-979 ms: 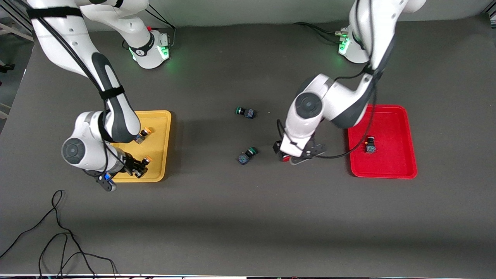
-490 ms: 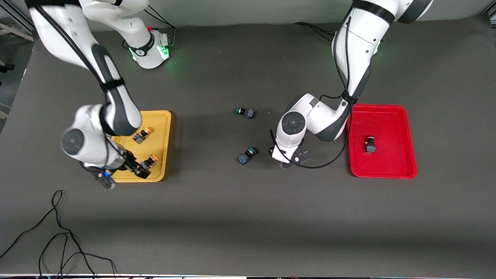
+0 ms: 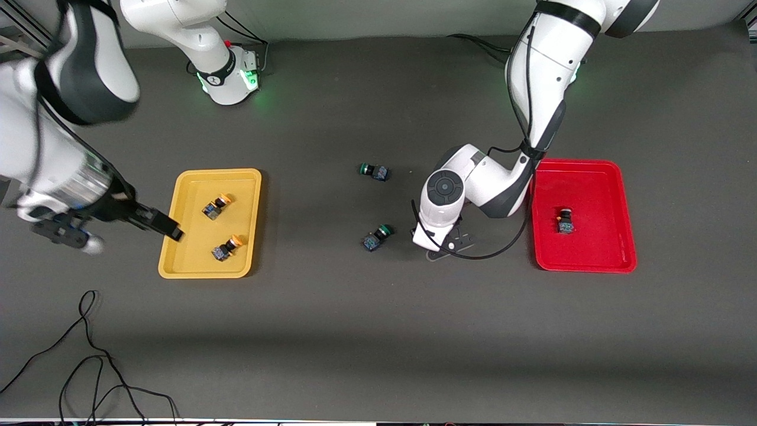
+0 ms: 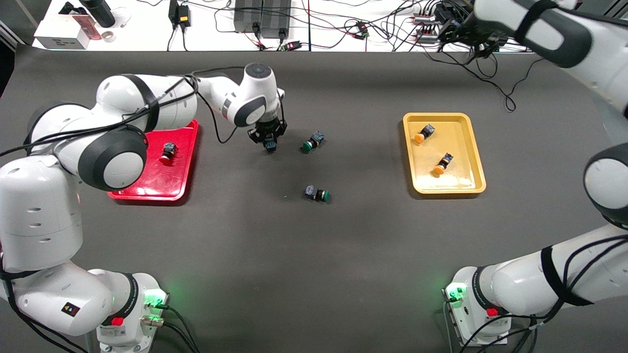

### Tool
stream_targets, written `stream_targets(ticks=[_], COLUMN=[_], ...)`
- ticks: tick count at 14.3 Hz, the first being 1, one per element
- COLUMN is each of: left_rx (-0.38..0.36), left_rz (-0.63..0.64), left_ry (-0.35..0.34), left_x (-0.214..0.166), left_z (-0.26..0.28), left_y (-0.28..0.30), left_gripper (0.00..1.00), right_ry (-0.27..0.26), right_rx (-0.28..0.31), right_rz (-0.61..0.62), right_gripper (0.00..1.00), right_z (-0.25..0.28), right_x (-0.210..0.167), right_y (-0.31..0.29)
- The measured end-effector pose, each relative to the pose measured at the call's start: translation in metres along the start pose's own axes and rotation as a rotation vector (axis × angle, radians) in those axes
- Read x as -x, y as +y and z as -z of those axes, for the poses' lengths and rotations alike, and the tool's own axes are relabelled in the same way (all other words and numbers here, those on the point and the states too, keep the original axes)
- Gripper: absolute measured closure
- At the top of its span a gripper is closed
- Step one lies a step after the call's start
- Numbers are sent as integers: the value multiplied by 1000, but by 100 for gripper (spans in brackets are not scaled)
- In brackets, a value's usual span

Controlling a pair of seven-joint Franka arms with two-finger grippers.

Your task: Place red and yellow buttons in trays

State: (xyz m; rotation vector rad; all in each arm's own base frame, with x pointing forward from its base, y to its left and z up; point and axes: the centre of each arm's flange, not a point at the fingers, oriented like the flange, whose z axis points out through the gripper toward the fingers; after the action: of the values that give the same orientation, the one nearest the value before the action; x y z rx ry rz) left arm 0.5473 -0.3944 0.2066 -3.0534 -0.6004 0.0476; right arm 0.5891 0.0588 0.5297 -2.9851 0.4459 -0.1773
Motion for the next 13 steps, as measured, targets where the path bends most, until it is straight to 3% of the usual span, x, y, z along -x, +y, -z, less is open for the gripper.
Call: stream_targets(ticks=[2,4,7,10,13], left_rx=[-28,-47,-87,-74,-45], left_rz=[3,-38,-143,-289,-378], left_ry=[-14,-77,-154,-213,-187], left_x=[-23,-55,-113,-151,-171], left_z=[44,100,156,146,95], left_y=[-10,-47,-161,-297,-387], left_gripper=[58,58,58,58,58], right_ry=[19,16,5,-54,-76], right_rx=[22,24,29,44,49], right_rz=[102,156,191,248,269], right_gripper=[0,0,0,0,0], right_z=[27,46,65,76,76], right_x=[5,15,23,29,30], right_y=[11,10,10,12,14])
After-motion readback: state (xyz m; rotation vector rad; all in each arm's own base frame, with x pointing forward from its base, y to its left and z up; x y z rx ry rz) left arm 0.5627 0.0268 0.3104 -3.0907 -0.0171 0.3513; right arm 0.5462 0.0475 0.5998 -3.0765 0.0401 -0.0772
